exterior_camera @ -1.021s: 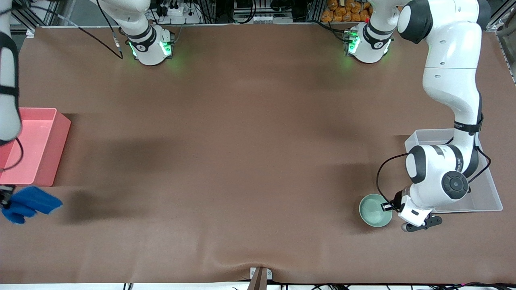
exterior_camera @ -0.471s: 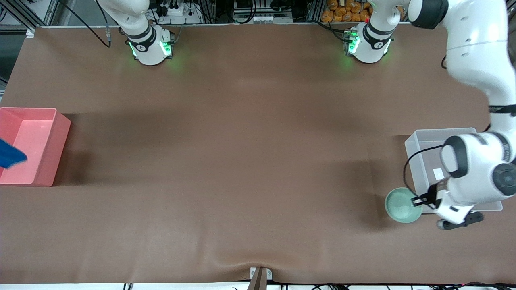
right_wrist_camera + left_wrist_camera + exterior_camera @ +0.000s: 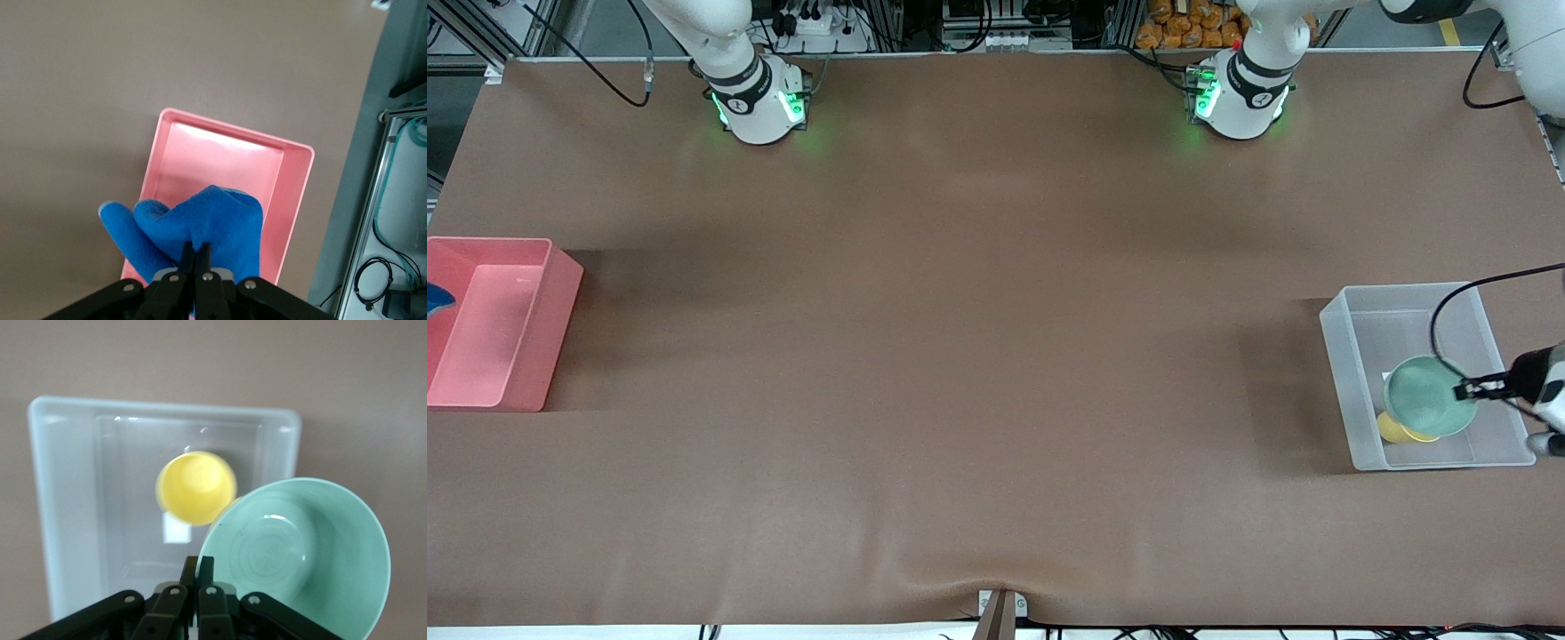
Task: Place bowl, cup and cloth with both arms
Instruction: 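Lower the green bowl into the clear bin and open the left gripper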
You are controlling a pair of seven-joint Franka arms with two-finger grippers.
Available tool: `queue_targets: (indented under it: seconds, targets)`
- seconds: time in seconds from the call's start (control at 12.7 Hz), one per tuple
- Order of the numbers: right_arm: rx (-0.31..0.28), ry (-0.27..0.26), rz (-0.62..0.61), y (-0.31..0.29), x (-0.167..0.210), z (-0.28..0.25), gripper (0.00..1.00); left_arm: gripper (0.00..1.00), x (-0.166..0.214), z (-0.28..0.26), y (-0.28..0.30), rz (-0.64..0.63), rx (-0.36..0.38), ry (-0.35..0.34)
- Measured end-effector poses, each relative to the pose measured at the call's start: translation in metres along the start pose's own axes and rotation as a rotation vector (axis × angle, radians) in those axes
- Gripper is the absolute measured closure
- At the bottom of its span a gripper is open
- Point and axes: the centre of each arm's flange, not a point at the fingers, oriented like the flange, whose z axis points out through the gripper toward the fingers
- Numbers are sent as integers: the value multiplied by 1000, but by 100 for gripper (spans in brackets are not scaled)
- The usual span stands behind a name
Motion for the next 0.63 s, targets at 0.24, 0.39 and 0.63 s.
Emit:
queue_targets:
  seconds: [0.24, 0.39, 0.63]
  targets:
    - [44, -37, -7, 12, -6, 46, 98, 97, -15, 30, -25, 3, -6, -44]
    - [31, -23, 1, 27, -7, 80, 98, 97, -26, 44, -33, -2, -5, -33]
    - [-7, 14, -14, 41, -1, 129, 98, 97, -55, 57, -49, -1, -7, -7]
